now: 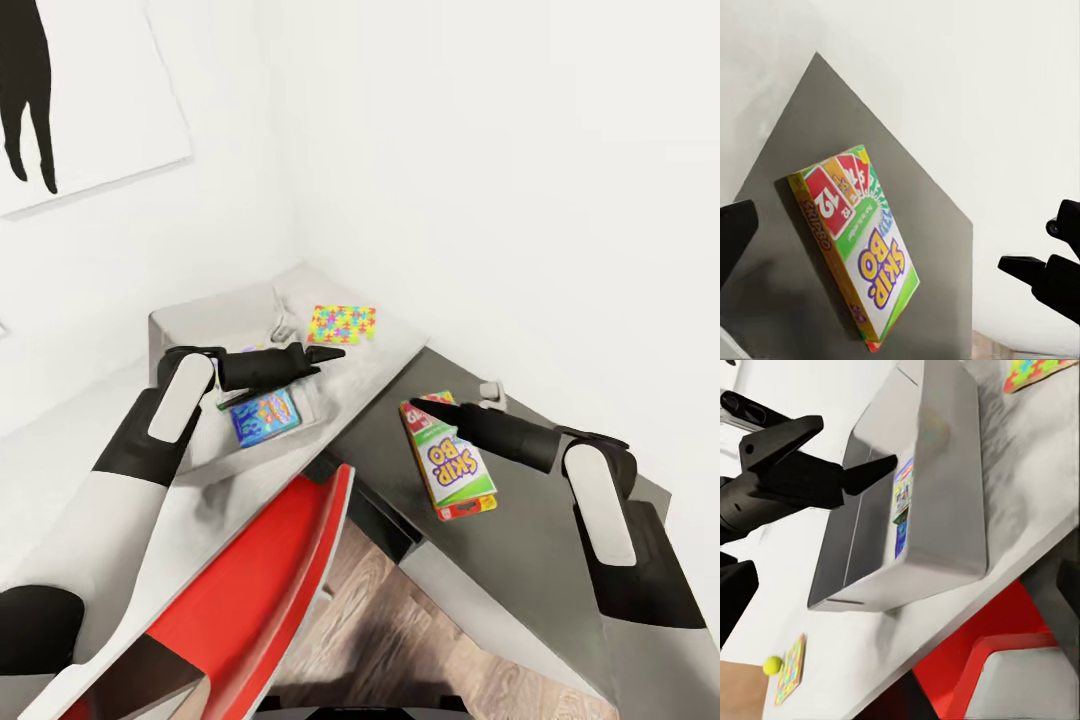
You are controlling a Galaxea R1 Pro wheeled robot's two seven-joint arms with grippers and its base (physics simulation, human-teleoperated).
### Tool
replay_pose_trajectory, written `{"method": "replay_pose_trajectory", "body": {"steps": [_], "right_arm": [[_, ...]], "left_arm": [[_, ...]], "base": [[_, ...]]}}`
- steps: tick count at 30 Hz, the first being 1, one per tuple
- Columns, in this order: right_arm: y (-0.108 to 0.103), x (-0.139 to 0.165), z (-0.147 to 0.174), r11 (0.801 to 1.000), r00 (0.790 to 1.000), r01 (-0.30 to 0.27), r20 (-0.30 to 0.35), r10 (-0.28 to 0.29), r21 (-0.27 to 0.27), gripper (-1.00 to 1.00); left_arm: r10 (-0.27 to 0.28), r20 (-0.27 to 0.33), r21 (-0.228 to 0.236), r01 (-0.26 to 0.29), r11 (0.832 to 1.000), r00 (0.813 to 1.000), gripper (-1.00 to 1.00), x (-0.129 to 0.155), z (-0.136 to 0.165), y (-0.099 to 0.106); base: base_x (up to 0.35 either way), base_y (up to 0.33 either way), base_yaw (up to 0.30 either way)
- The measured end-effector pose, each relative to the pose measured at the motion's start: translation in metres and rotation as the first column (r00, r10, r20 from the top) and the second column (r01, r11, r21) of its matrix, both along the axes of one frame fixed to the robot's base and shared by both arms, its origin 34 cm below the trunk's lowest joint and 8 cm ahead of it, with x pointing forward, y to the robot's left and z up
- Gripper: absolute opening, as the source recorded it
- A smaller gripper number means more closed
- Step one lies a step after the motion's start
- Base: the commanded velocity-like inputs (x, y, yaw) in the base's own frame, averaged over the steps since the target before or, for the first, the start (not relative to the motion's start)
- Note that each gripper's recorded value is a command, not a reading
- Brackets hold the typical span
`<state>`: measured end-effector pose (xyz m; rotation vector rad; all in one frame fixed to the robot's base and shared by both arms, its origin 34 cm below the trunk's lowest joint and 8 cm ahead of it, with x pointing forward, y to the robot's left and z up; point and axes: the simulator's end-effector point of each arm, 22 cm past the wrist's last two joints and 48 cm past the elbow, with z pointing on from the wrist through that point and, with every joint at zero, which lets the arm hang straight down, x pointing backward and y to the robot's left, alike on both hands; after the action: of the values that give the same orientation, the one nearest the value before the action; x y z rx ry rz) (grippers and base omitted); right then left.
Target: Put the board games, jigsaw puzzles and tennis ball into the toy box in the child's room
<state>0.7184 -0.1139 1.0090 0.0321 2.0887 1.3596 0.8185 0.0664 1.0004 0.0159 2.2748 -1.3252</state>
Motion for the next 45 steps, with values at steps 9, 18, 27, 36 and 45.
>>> {"method": "replay_pose_trajectory", "body": {"steps": [9, 18, 27, 36, 45], "right_arm": [[-0.002, 0.001, 0.002, 1.000, 1.000, 0.004, 0.003, -0.004, 0.000, 1.00], [-0.002, 0.001, 0.004, 1.000, 1.000, 0.007, 0.006, -0.007, -0.001, 1.00], [-0.003, 0.002, 0.002, 1.000, 1.000, 0.010, 0.001, -0.010, -0.006, 1.00], [-0.020, 0.006, -0.002, 0.999, 0.999, 0.041, -0.003, -0.041, -0.020, 1.00], [-0.056, 0.011, -0.012, 0.995, 0.996, 0.082, -0.015, -0.083, -0.064, 1.00]], "left_arm": [[0.014, -0.012, 0.037, -0.014, 0.999, 1.000, 1.00, 0.002, -0.005, -0.006], [0.005, -0.038, 0.028, -0.004, 1.000, 0.999, 1.00, -0.004, -0.009, -0.029], [0.024, -0.086, 0.091, -0.016, 0.996, 0.996, 1.00, -0.007, -0.028, -0.046], [0.052, -0.166, 0.253, -0.009, 0.967, 0.985, 1.00, -0.019, -0.076, -0.047], [0.063, -0.204, 0.327, 0.008, 0.945, 0.977, 1.00, -0.028, -0.099, -0.045]], "base": [[0.000, 0.000, -0.274], [0.000, 0.000, -0.223], [0.000, 0.000, -0.071], [0.000, 0.000, -0.020], [0.000, 0.000, -0.007]]}}
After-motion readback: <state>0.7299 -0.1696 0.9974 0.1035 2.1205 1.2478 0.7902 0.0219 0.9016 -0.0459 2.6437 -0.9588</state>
